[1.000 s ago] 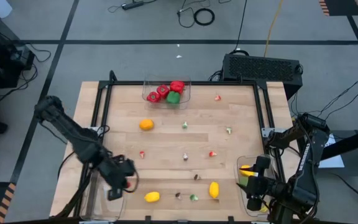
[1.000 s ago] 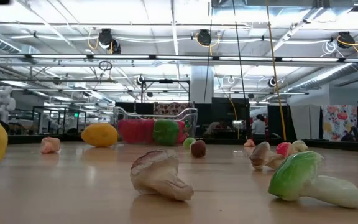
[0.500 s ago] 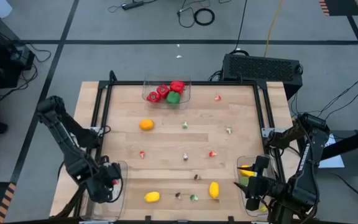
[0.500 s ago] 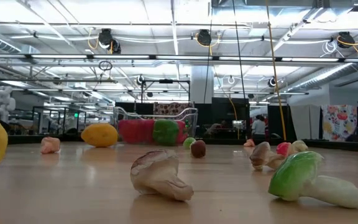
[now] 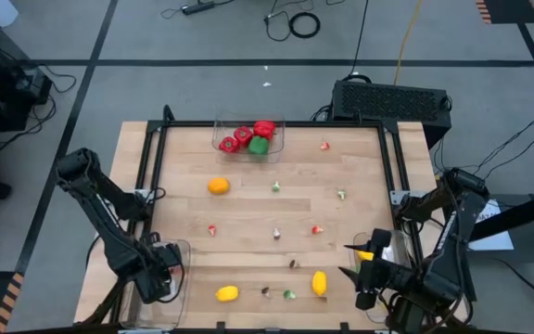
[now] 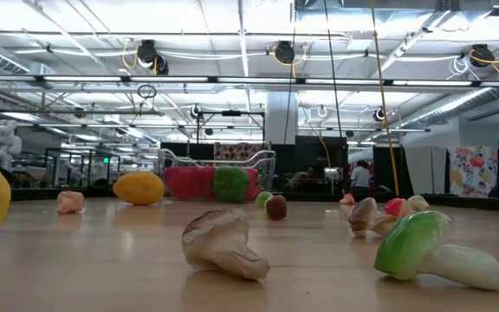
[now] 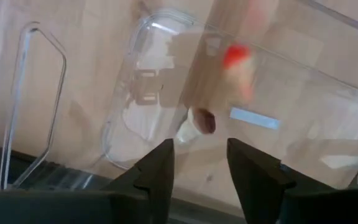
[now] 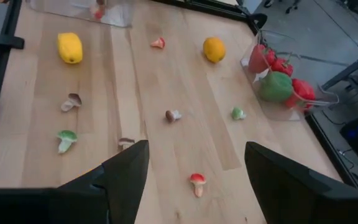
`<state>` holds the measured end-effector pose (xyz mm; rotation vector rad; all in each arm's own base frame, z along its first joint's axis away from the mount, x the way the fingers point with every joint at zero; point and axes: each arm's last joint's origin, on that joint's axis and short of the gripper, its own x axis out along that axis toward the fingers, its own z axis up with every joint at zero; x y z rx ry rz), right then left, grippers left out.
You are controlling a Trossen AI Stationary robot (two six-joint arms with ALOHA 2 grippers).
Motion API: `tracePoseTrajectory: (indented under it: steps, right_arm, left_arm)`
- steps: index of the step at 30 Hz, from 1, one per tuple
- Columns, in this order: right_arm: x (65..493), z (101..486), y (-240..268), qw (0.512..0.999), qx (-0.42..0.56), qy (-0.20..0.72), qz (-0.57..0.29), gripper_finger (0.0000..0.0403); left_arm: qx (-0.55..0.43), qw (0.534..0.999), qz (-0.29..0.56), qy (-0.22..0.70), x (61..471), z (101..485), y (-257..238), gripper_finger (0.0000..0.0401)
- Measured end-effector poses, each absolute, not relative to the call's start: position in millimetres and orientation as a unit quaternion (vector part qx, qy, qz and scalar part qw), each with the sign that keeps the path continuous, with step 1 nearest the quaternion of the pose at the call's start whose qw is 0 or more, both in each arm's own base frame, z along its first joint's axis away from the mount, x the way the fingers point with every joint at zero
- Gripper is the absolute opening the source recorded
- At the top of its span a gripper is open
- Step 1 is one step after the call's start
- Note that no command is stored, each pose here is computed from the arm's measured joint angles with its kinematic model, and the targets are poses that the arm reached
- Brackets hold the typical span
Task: Sort produce into baskets
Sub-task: Put the brown mushroom into the bottom left transparent bin
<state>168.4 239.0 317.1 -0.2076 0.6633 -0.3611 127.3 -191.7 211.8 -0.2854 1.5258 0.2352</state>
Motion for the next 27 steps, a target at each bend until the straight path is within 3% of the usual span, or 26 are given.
tracePoseTrajectory:
  steps: [6,18,22,27]
  right_arm:
    - [179,318,234,0.925,-0.114,0.312,-0.187,0.0258]
    - [254,317,192,0.9,-0.181,0.357,-0.175,0.0258]
    - [289,297,161,0.887,-0.187,0.404,-0.12,0.0258]
    - [321,253,114,0.896,-0.114,0.429,-0.027,0.0258]
  left_arm:
    - [-0.146,0.701,0.116,0.688,130,229,-192,0.0158]
    - [-0.043,0.849,0.2,0.487,149,283,-179,0.0155]
    - [0.021,0.893,0.228,0.388,163,292,-170,0.0154]
    - [0.073,0.908,0.268,0.314,179,297,-159,0.0154]
